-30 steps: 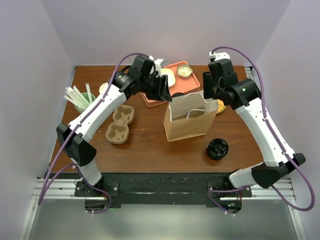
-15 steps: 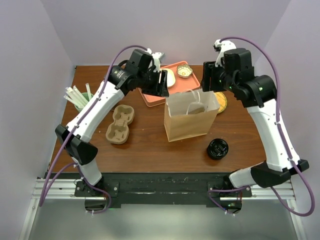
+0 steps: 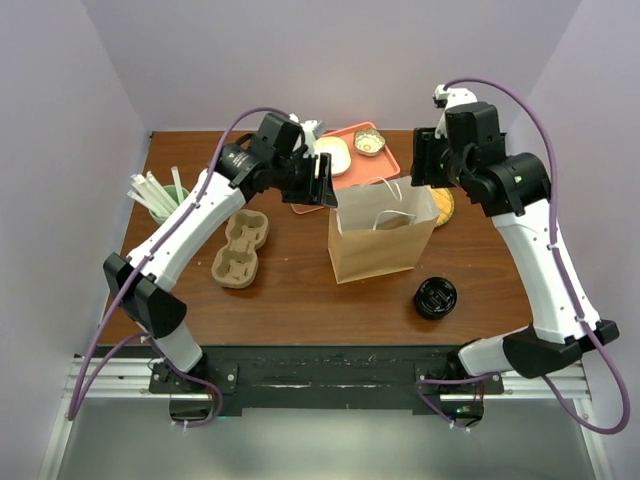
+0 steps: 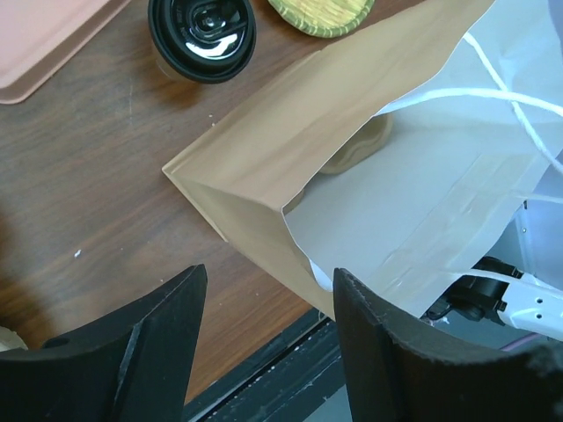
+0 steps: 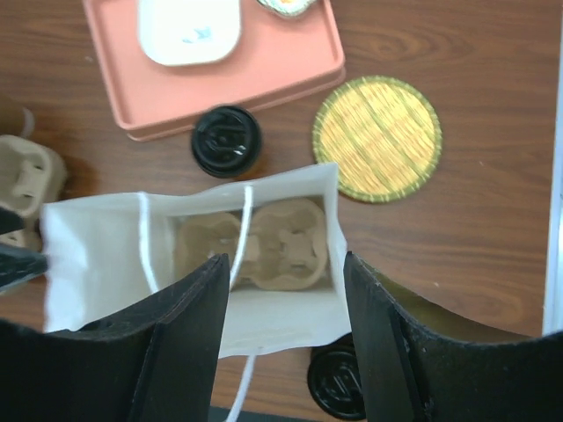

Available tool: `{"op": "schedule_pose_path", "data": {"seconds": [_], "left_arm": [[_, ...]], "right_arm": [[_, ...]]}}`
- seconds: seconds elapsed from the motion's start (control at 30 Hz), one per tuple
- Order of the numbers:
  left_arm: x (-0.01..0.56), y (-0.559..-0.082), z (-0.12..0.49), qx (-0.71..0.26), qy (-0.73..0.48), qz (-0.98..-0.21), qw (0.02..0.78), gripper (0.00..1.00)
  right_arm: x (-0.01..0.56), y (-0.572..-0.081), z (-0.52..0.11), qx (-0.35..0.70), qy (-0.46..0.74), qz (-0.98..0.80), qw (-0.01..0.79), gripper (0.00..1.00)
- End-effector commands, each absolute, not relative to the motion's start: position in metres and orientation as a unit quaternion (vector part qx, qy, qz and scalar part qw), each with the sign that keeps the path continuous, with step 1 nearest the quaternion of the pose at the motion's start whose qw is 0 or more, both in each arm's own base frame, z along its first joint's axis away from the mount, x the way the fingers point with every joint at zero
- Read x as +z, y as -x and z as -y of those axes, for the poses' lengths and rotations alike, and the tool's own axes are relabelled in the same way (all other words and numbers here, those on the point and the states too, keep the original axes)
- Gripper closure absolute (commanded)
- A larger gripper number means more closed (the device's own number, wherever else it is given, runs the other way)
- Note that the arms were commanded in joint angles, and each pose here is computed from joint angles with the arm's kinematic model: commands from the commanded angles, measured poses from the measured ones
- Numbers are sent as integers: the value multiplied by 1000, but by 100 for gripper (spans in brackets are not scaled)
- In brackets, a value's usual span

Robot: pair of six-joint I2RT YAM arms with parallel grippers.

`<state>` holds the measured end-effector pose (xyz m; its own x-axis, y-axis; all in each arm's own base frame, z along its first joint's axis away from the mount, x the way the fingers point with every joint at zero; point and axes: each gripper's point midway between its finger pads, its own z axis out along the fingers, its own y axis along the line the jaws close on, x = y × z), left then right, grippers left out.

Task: Pack the takeout coffee

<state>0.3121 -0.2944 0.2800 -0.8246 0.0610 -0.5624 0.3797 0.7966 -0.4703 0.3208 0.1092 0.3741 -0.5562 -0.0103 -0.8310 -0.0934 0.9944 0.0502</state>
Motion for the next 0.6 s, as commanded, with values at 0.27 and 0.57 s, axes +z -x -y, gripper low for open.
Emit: {"op": "schedule_pose_path", "data": {"seconds": [0.27, 0.57], "left_arm": [[278, -322, 310, -305, -134, -905, 264, 56], [296, -333, 289, -251, -128, -915, 289, 100]], "right_arm": [[301, -321, -74, -38, 22, -911, 410, 48], [305, -318, -91, 10, 35, -917, 396, 100]]}}
